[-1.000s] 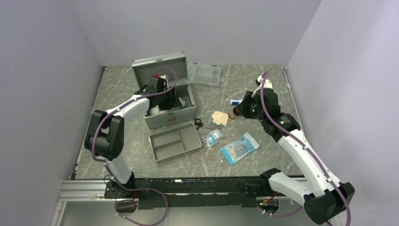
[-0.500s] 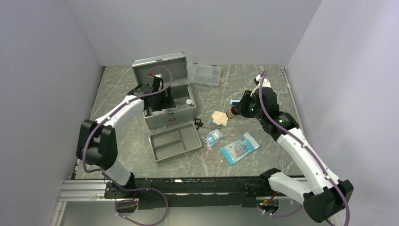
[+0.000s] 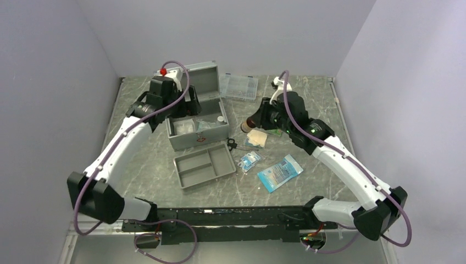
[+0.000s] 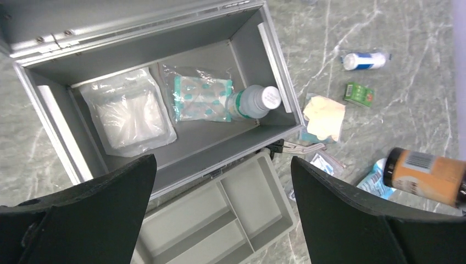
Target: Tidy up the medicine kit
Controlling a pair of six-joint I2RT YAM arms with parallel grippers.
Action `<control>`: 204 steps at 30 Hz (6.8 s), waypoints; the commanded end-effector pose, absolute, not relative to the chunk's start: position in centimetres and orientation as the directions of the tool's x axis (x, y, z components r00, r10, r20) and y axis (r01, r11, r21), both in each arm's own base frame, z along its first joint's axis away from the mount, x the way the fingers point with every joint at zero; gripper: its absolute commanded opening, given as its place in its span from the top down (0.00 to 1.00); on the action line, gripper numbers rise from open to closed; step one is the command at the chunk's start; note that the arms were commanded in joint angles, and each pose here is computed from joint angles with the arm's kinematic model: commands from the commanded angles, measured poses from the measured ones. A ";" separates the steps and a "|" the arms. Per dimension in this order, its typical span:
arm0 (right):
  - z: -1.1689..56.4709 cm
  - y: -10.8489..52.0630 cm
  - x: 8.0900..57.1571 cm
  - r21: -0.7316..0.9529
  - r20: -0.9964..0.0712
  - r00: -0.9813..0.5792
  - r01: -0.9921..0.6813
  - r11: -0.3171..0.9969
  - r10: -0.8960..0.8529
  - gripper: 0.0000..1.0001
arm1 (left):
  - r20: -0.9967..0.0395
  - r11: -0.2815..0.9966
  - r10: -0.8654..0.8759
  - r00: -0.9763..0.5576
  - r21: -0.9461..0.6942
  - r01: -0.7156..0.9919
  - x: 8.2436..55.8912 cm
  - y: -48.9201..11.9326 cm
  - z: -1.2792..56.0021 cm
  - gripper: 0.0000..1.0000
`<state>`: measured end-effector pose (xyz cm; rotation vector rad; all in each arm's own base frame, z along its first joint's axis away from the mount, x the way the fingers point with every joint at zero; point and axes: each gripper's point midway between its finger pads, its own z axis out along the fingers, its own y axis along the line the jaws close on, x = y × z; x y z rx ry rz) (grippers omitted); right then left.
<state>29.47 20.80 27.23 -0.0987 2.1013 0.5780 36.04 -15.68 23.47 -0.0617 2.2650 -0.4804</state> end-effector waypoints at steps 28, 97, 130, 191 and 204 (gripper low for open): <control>24.9 45.5 38.8 0.734 -0.635 -0.726 -0.460 0.500 0.264 1.00 | -0.875 0.900 -0.061 -0.481 -0.256 0.352 18.8 -10.2 24.1 0.01; 19.3 38.0 39.1 0.250 -0.751 -0.660 -0.314 0.916 -0.021 0.36 | -0.909 0.881 -0.095 -0.405 -0.267 0.391 18.3 -10.5 24.3 0.01; 14.2 37.7 39.7 0.224 -0.692 -0.721 -0.255 0.941 -0.030 0.36 | -0.912 0.877 -0.099 -0.398 -0.268 0.398 18.1 -10.5 24.5 0.01; 22.0 46.0 39.9 0.400 -0.737 -0.676 -0.419 0.815 0.015 0.33 | -0.912 0.887 -0.102 -0.398 -0.264 0.378 18.3 -10.2 24.4 0.01; 27.5 39.2 37.4 0.313 -0.823 -0.567 -0.415 0.854 0.026 0.32 | -0.909 0.889 -0.100 -0.404 -0.264 0.375 18.4 -10.2 24.2 0.01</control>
